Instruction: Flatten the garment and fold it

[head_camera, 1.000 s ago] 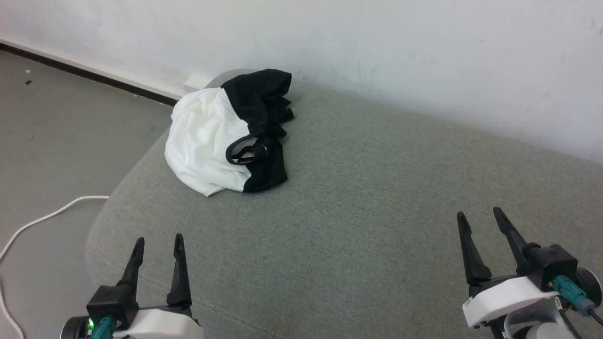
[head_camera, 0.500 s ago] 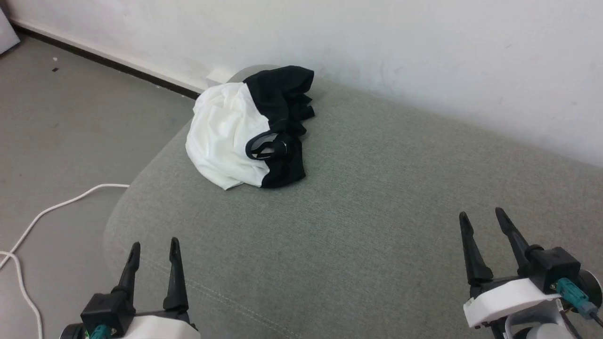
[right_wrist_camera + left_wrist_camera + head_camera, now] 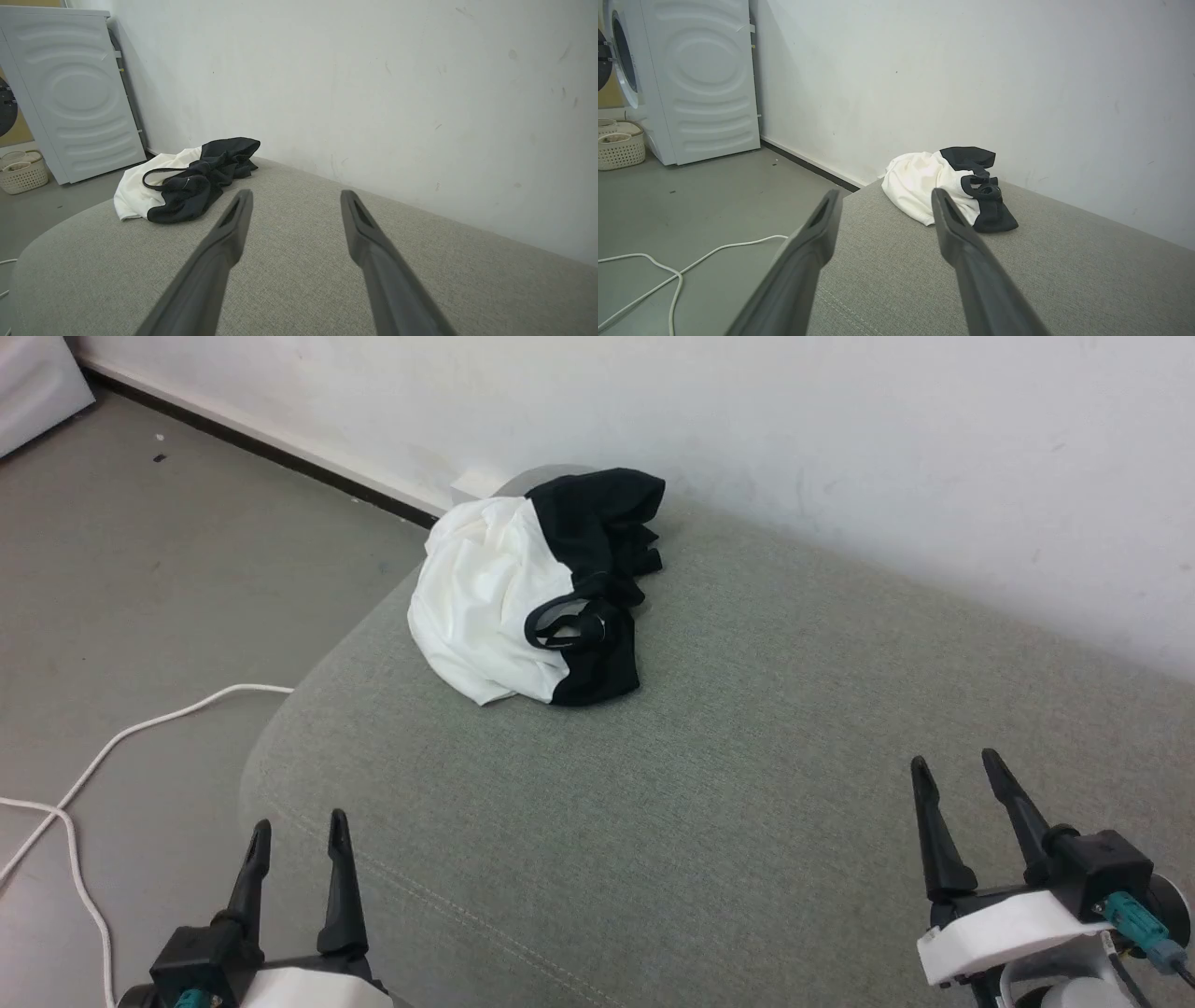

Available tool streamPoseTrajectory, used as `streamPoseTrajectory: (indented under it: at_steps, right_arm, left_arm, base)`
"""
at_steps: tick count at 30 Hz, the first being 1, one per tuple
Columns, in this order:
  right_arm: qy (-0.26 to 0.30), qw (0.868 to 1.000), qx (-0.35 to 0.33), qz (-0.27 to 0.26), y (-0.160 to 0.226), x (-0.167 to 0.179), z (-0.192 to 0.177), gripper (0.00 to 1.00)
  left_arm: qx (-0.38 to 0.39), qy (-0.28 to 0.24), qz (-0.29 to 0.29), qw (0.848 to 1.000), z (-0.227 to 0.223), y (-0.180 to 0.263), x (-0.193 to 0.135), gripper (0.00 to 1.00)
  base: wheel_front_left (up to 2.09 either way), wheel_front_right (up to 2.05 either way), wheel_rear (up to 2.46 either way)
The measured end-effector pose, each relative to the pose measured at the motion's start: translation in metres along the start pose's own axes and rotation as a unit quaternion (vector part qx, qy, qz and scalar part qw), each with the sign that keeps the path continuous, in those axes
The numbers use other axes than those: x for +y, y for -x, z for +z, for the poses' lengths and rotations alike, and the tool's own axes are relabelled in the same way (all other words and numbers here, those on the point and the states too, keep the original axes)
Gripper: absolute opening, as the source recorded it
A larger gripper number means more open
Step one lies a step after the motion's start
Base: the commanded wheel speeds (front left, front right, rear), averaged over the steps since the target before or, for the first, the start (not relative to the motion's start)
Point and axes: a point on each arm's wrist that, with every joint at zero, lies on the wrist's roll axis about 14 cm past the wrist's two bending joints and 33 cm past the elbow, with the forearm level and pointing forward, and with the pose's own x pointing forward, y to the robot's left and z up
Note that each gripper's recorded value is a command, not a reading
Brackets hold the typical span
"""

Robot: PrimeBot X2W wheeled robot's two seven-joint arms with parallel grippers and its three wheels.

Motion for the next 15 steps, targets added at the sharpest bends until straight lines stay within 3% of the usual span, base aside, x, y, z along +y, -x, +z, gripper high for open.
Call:
streamPoseTrajectory:
  at_steps: [15]
  right_arm:
    - [0.000, 1.000, -0.005, -0.006, -0.0022, -0.0044, 0.0026, 1.00]
  left_arm:
    - [0.000, 0.010, -0.007, 1.000, 0.0003, -0.0024, -0.0040, 1.00]
  base:
    - [0.00, 0.00, 0.00]
